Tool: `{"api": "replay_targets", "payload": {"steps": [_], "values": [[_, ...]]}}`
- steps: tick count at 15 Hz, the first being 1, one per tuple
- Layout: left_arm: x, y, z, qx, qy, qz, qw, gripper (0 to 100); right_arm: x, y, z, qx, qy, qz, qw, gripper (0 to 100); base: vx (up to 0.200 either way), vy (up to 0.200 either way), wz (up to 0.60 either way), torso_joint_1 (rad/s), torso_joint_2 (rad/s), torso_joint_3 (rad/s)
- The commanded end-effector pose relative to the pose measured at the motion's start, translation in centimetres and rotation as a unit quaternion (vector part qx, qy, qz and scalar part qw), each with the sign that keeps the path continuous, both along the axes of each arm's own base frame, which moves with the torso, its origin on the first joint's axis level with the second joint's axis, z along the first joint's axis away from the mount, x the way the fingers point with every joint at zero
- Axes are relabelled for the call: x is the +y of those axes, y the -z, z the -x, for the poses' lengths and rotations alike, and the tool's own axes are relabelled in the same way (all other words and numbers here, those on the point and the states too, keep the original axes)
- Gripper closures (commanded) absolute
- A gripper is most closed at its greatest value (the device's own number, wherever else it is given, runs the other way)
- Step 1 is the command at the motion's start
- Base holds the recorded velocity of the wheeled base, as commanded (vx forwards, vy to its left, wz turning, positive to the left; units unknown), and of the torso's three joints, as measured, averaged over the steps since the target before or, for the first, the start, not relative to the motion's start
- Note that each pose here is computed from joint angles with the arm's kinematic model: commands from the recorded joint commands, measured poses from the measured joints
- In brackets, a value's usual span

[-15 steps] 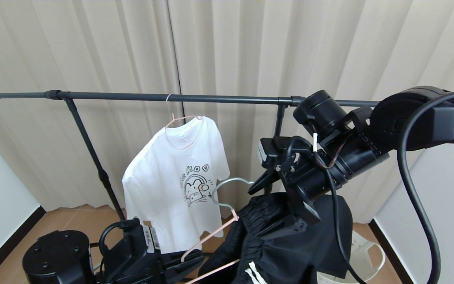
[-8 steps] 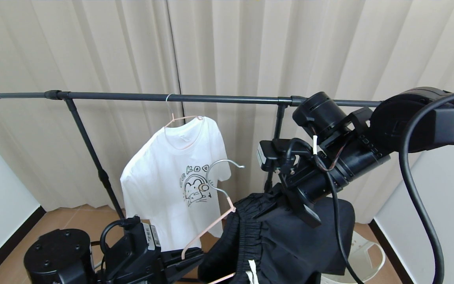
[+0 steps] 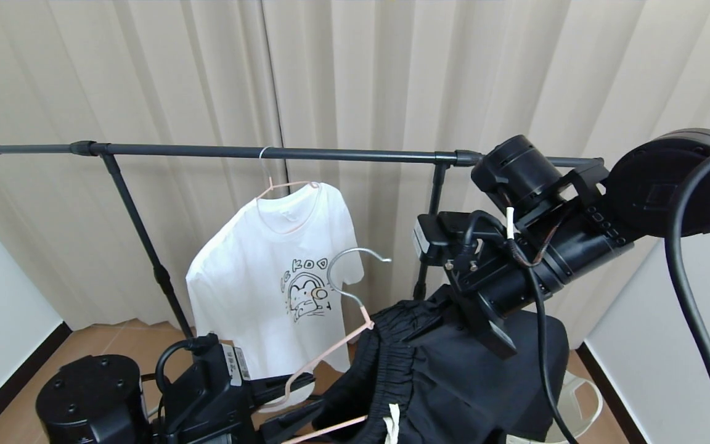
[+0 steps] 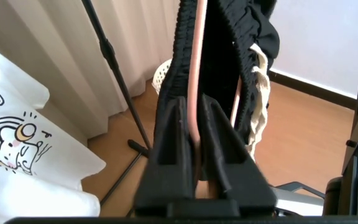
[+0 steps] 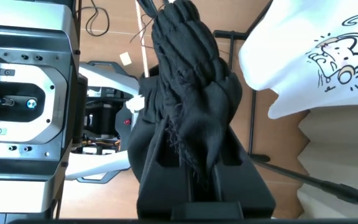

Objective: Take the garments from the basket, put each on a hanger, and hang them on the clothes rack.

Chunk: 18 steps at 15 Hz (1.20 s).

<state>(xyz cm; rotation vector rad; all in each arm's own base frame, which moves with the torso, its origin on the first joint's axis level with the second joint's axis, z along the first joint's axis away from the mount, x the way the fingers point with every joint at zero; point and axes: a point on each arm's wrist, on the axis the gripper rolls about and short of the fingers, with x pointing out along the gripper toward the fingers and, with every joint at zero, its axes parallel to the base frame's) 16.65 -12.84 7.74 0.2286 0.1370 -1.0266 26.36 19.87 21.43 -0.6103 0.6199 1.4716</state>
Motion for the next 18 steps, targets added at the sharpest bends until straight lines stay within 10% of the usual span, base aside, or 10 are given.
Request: {"api": "replay_targets", "payload": {"steps": [1, 10, 18], "values": [[0.0, 0.1, 0.0, 0.002, 0.000, -0.001, 1.0000, 0, -0.5, -0.7, 0.8, -0.005, 0.001, -0.005, 1.0000, 100, 0.000, 0.000, 0.00, 0.000, 0.00, 0.000], [3.4, -3.0, -0.7, -0.054, -0.077, 0.046, 0.9945, 0, -3.3, -2.9, 3.8, -0.045, 0.042, 0.010, 0.9981, 100, 0.000, 0.000, 0.00, 0.000, 0.00, 0.000], [7.1, -4.2, -3.0, 0.023, -0.103, 0.143, 0.9841, 0, -6.8, -0.4, 4.6, -0.115, 0.091, -0.035, 0.9885, 100, 0.000, 0.000, 0.00, 0.000, 0.00, 0.000]]}}
